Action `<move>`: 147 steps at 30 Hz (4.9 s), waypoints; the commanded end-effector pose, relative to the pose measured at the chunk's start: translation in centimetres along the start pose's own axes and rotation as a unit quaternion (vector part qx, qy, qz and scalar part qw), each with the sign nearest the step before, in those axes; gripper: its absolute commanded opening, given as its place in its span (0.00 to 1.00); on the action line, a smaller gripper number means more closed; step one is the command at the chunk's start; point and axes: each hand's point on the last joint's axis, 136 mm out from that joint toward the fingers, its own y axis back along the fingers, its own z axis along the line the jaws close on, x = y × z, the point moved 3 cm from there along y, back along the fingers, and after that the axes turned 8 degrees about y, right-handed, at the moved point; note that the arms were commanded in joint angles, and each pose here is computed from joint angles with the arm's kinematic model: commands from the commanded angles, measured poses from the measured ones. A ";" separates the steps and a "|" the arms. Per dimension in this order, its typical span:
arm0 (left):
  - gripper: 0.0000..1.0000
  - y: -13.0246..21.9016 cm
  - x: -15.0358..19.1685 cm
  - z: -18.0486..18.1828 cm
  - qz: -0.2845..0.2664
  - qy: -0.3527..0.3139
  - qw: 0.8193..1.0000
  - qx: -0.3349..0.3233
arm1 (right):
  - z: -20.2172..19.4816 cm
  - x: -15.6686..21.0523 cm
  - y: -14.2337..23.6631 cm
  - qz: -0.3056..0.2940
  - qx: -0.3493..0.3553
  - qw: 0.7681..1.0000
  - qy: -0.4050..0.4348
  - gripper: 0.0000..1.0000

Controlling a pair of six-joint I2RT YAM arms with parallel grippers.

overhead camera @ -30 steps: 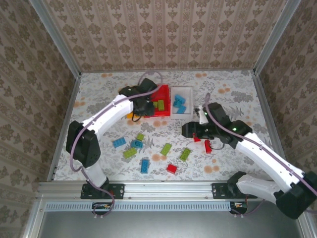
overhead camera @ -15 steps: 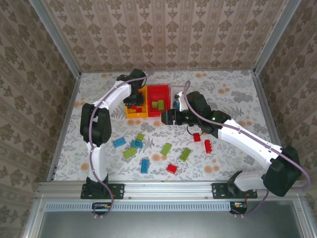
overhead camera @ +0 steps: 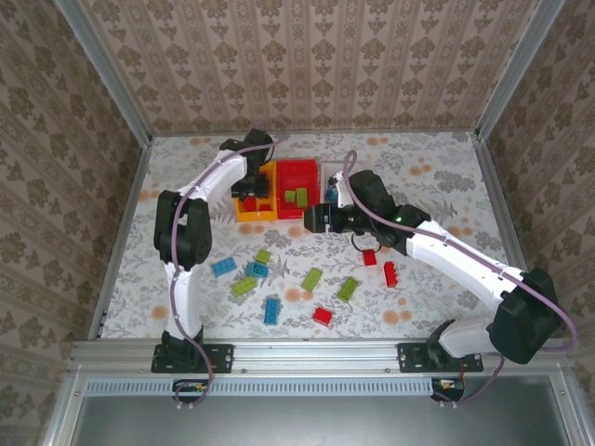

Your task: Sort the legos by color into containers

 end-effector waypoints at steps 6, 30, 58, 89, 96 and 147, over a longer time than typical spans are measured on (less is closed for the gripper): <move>0.51 5.8 0.2 0.4 -0.043 0.012 0.998 0.040 | -0.9 0.5 0.9 0.012 0.025 0.999 0.030 0.77; 0.58 10.7 20.7 1.7 0.043 -0.055 0.978 0.195 | -2.0 10.5 1.9 0.145 0.130 0.978 0.077 0.68; 0.59 15.0 21.2 -0.9 -0.056 -0.135 0.944 0.295 | -8.0 20.1 -1.8 0.274 0.259 0.860 -0.343 0.67; 0.60 19.5 13.0 0.6 -0.169 -0.020 0.933 0.318 | -5.4 -5.9 -14.8 0.054 0.214 0.975 -0.016 0.19; 0.60 19.1 12.8 0.6 -0.167 -0.015 0.935 0.313 | -8.5 -7.7 -17.8 0.056 0.222 0.973 -0.038 0.20; 0.63 13.3 28.6 -9.2 0.072 -0.351 0.866 0.348 | -6.7 4.7 3.3 0.014 0.164 0.986 0.026 0.71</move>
